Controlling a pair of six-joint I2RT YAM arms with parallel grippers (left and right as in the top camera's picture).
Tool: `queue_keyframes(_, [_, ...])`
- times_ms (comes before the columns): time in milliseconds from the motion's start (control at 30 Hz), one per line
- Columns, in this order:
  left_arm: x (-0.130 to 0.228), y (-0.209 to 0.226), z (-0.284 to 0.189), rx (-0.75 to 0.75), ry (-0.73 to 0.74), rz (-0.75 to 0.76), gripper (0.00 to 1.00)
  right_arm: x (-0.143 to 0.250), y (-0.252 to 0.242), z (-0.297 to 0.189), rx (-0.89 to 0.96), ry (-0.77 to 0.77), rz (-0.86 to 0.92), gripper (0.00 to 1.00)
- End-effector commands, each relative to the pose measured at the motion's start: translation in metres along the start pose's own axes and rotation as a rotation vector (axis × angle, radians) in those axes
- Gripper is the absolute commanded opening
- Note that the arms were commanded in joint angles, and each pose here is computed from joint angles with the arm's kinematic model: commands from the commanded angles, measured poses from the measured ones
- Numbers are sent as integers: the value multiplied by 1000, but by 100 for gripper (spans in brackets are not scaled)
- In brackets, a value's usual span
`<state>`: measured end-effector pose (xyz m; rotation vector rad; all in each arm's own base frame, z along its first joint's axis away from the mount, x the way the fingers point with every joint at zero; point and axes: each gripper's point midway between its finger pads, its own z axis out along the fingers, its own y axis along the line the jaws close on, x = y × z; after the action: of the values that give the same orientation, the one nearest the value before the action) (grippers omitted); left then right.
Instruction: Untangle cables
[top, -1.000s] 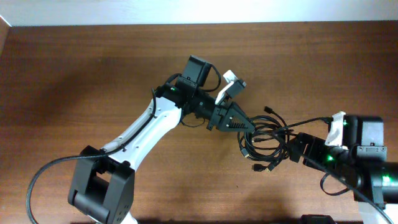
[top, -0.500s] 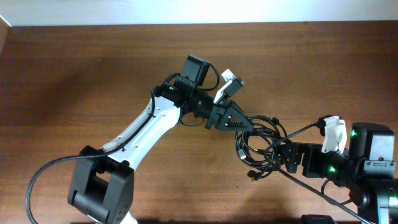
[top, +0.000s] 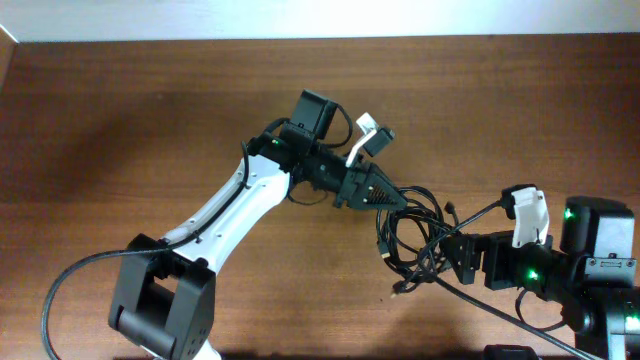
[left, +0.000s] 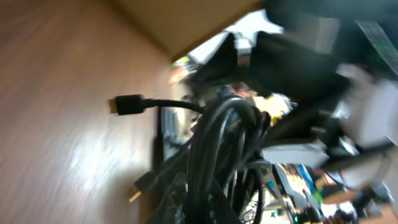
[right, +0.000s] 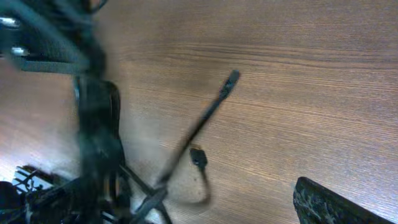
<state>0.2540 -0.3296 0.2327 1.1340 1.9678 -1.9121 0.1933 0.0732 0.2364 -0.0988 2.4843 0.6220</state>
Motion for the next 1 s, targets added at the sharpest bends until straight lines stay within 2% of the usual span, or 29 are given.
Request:
queue_keyframes(0, [-6, 19, -4, -186, -7, -111, 0, -2, 3, -3, -12, -13, -11, 99])
queue_keyframes(267, [-6, 17, -4, -180, -6, -109, 0, 3, 5, -3, -23, 6, -71, 99])
queue_keyframes(367, [-11, 5, -2, -105, -13, -77, 0, 3, 5, -3, -23, 6, -71, 99])
queue_keyframes(500, [-12, -17, 7, 13, -1, 57, 0, 2, 5, -3, -23, 2, -76, 99])
queue_keyframes(600, [-9, -35, 16, 103, 14, 199, 7, 2, 5, -3, -23, 2, -76, 99])
queue_keyframes(833, [-8, -44, 22, 150, 20, 261, 3, 2, -3, -3, 24, 3, -76, 93])
queue_keyframes(900, [-7, -58, 19, 232, 8, 329, 6, 2, -6, -2, 38, 6, -74, 92])
queue_keyframes(967, [-6, -61, 19, 250, 6, 345, 9, 2, -5, -2, 31, 9, -72, 92])
